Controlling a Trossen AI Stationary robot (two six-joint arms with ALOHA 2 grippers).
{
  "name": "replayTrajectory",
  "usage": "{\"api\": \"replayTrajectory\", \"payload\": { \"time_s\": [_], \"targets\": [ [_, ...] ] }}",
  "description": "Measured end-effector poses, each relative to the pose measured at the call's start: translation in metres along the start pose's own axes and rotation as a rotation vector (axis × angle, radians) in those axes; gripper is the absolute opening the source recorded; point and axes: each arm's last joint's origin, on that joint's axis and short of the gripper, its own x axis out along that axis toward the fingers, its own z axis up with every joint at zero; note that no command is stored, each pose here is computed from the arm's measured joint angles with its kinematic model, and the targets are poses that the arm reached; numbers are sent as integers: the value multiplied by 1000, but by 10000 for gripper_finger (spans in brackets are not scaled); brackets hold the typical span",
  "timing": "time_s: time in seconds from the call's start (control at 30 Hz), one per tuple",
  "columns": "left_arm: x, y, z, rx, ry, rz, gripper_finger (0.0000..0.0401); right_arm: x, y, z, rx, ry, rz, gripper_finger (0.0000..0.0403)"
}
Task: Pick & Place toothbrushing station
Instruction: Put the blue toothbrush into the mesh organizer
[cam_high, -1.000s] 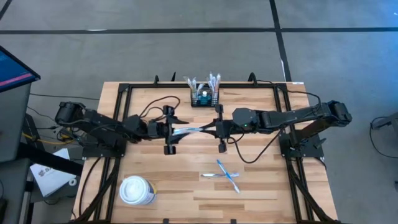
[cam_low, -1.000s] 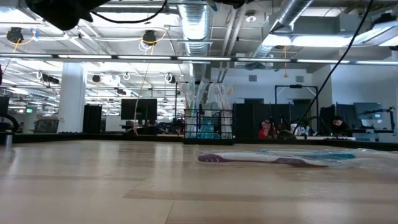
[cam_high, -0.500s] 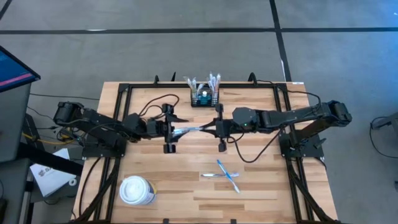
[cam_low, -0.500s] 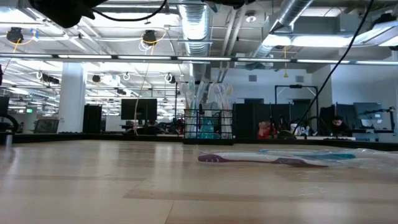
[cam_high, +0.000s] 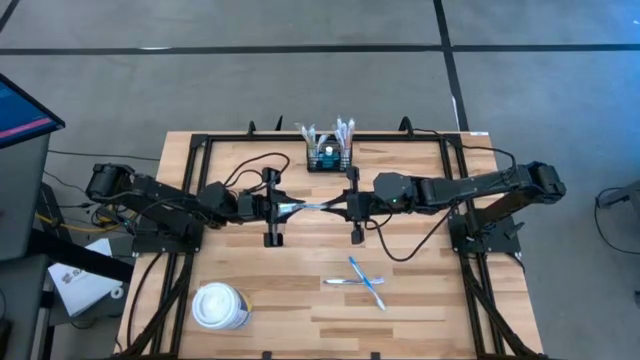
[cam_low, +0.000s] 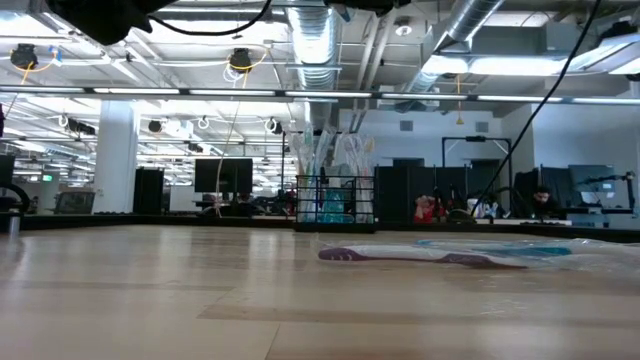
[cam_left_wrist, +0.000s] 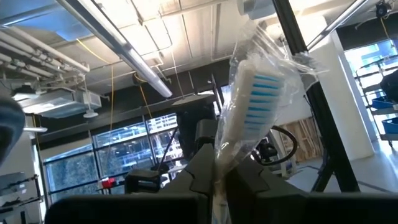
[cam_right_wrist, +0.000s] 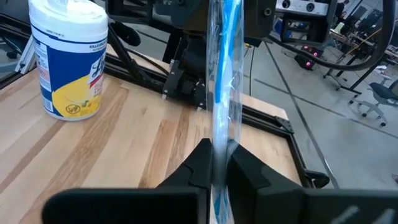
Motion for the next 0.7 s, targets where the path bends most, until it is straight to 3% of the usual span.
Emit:
{"api": "replayTrajectory", "payload": {
  "time_s": [0.17,0.7],
  "targets": [
    [0,0,0,-7,4,-3,8,0,0,-1,6,9,2,27],
    [0,12,-11,-33,82,36,7,0,-6,-13,39,105,22,110]
  ]
}}
